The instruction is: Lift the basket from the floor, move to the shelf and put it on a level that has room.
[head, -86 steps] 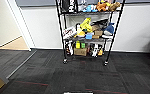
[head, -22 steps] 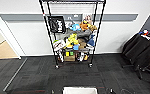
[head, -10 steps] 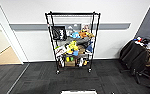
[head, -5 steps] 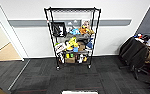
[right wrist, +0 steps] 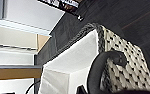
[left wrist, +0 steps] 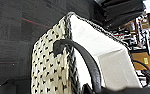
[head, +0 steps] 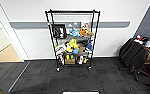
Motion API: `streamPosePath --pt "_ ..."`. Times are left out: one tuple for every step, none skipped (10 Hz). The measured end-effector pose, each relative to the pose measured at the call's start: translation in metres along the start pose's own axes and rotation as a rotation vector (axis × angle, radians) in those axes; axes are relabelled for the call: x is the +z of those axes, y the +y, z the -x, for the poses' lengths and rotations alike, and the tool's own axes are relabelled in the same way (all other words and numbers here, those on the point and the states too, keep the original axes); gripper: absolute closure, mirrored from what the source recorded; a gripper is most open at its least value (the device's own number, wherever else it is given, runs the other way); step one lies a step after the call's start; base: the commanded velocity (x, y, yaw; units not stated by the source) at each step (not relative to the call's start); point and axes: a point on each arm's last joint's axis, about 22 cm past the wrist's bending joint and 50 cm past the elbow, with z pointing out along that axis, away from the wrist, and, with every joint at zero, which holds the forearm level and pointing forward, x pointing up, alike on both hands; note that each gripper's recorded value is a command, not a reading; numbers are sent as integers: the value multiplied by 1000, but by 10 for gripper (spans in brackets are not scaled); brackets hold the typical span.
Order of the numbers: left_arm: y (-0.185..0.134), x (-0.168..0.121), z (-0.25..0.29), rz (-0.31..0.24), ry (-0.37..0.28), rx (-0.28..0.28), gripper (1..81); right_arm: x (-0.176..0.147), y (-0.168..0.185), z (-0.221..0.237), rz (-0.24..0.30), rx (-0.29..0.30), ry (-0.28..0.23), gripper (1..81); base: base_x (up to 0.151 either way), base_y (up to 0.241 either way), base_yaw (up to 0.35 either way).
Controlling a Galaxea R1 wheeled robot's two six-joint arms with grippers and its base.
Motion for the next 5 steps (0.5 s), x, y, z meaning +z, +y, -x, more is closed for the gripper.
streamPosePath --pt "7 -7 -3 2 16 21 811 -5 -6 4 -9 -10 6 811 0 0 0" --pt "10 -11 -2 2 22 31 811 -9 -9 7 -13 -16 10 811 0 0 0" --pt "11 -14 7 1 19 36 811 -13 -14 8 -20 -28 15 811 0 0 0" --pt "14 -16 11 4 19 41 811 -15 -19 4 -27 -39 25 811 0 0 0" --pt "17 -18 12 7 22 45 811 -17 -21 5 -30 -43 26 811 0 0 0"
